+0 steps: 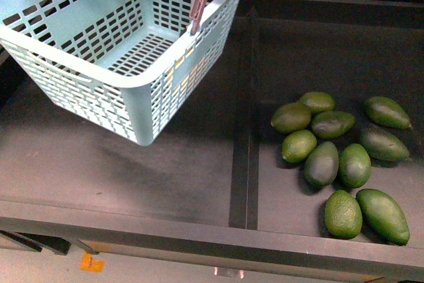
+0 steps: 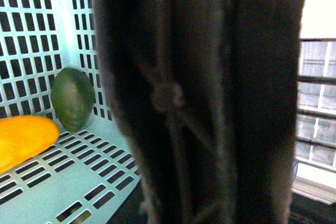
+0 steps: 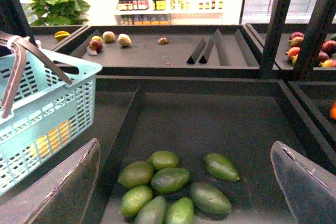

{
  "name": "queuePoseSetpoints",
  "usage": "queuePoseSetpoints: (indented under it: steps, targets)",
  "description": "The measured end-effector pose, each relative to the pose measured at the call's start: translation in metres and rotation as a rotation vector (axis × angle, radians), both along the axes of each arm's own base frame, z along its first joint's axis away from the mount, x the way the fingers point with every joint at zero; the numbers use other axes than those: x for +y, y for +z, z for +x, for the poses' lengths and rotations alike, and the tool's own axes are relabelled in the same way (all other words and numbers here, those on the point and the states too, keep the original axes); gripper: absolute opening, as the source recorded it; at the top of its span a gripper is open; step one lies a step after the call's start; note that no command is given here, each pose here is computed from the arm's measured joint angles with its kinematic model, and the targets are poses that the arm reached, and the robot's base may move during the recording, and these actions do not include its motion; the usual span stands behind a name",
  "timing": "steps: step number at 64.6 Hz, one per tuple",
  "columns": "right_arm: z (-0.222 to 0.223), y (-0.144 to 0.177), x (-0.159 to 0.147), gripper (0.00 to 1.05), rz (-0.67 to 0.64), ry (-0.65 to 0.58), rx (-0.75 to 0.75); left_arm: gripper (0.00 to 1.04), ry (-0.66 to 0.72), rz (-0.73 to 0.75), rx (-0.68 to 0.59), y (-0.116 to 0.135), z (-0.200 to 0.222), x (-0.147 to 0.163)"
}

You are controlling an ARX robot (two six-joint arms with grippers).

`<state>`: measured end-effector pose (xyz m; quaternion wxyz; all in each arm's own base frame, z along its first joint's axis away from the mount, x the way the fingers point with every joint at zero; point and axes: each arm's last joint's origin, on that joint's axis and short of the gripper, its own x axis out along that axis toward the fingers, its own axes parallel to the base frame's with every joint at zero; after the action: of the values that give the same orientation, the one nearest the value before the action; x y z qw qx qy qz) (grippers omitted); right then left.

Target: Pick mango and avocado into basket

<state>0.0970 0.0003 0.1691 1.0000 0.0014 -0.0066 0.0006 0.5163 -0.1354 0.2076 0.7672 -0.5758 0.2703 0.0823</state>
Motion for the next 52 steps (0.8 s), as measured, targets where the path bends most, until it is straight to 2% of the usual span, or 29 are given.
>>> queuePoseSetpoints:
  steps: [14,25,36,48,52]
  targets:
    - [0.000,0.000,0.000,0.96,0.000,0.000,0.000,0.13,0.104,-0.044,-0.004,-0.017,0.049,0.020]
    - [0.000,0.000,0.000,0.96,0.000,0.000,0.000,0.13,0.141,-0.065,0.019,-0.045,0.068,0.027]
    - [0.000,0.000,0.000,0.96,0.000,0.000,0.000,0.13,0.151,-0.064,0.064,-0.072,0.066,0.032]
    - [0.000,0.000,0.000,0.96,0.000,0.000,0.000,0.13,0.177,-0.058,0.101,-0.074,0.039,0.043]
    - [0.000,0.000,0.000,0.96,0.000,0.000,0.000,0.22,0.201,-0.051,0.104,-0.071,0.035,0.046]
